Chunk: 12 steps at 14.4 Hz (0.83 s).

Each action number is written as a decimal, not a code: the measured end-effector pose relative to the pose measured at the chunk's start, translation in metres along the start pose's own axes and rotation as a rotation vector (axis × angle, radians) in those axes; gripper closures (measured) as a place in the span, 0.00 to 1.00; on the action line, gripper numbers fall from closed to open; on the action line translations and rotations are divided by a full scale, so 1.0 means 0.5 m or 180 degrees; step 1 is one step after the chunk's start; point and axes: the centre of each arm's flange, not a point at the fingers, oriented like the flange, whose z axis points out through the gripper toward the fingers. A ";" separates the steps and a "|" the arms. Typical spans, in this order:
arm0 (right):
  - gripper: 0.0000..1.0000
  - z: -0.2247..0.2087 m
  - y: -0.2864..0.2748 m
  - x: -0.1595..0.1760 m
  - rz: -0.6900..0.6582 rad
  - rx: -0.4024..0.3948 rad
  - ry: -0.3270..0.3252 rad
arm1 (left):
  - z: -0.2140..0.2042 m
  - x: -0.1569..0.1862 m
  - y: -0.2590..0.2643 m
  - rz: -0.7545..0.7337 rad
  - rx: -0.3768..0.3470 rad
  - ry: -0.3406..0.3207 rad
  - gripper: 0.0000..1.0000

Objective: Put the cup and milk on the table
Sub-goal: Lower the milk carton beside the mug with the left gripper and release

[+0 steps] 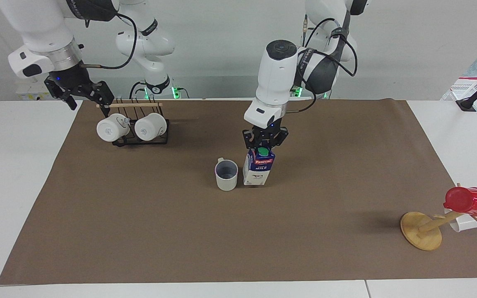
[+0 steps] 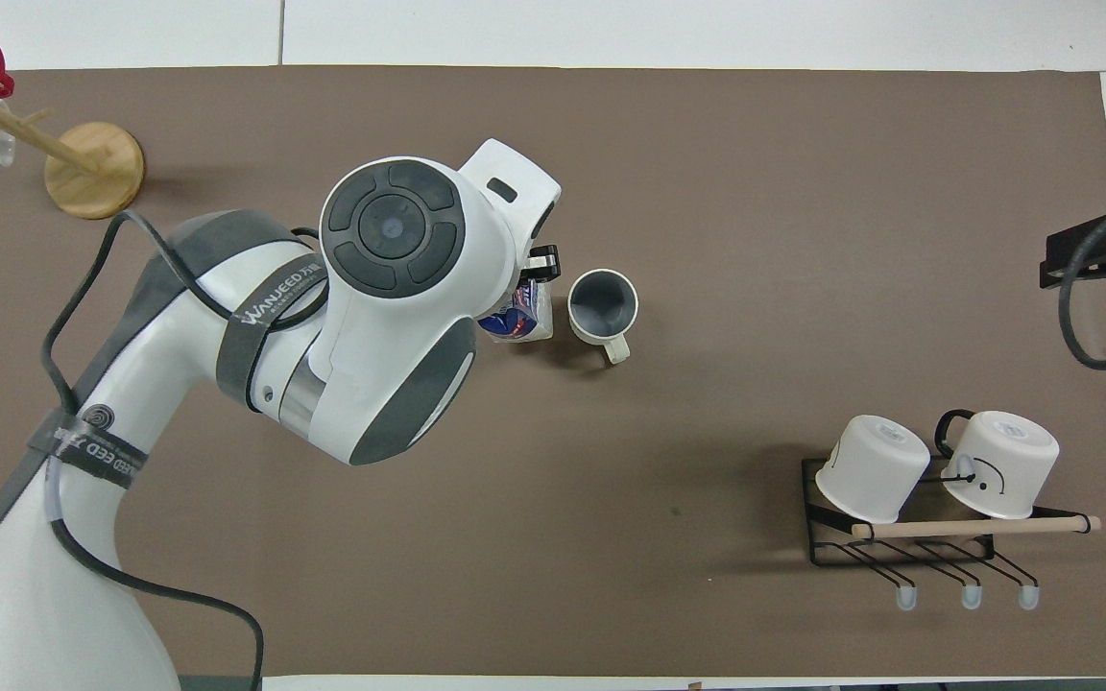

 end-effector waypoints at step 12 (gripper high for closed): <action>0.00 0.012 -0.038 0.004 -0.0038 0.0046 -0.0066 | 0.069 -0.001 0.029 -0.0090 0.0116 0.0144 0.41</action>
